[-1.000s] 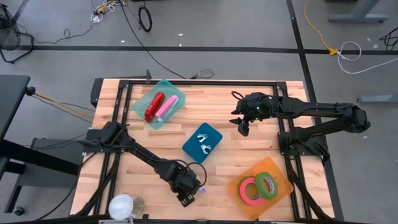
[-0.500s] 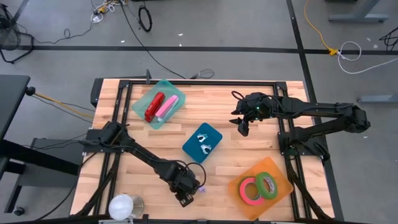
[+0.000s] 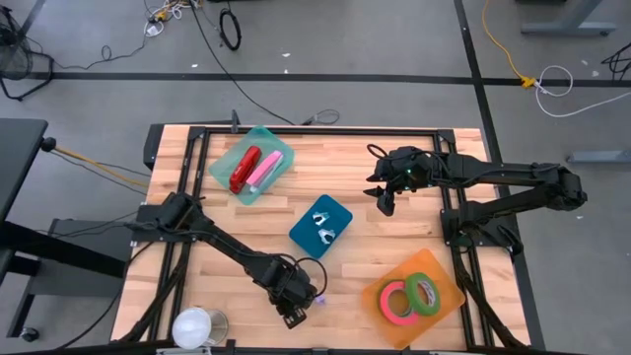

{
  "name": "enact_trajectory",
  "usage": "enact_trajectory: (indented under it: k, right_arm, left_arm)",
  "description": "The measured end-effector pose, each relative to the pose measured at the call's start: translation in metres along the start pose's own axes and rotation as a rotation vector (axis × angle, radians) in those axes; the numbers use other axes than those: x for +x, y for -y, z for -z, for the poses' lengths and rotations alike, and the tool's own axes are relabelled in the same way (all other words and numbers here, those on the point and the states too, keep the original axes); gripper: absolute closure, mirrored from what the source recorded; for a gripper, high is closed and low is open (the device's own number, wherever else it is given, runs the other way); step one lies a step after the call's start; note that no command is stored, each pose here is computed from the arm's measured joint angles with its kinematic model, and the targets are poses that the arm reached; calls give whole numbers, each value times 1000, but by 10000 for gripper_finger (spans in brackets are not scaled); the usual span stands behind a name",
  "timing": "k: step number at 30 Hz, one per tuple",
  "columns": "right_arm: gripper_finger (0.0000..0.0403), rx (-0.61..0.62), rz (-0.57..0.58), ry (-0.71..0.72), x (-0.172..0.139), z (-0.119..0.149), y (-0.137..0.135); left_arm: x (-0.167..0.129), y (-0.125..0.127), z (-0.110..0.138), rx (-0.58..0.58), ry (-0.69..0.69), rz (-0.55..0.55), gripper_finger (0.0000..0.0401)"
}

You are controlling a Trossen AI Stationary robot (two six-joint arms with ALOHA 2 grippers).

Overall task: Pick and place Stapler, Stapler remover, tape
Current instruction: Put the black staple remover into the blue bin

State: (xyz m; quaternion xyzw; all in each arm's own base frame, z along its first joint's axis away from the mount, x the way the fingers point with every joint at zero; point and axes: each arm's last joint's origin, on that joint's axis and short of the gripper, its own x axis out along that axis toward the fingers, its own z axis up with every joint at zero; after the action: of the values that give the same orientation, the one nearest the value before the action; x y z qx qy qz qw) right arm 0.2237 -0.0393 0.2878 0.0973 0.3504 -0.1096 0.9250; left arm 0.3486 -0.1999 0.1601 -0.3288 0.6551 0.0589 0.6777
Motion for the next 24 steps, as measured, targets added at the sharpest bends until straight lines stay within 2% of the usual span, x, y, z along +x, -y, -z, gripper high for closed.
enact_trajectory:
  k: [13, 24]
  right_arm:
    - [211, 0, -24, -4, 0, 0, -1]
    - [211, -1, -26, -2, 0, 0, -1]
  left_arm:
    - [-1, -2, -4, -6, 6, 0, 374]
    - [-3, -5, -12, 51, -9, 24, 396]
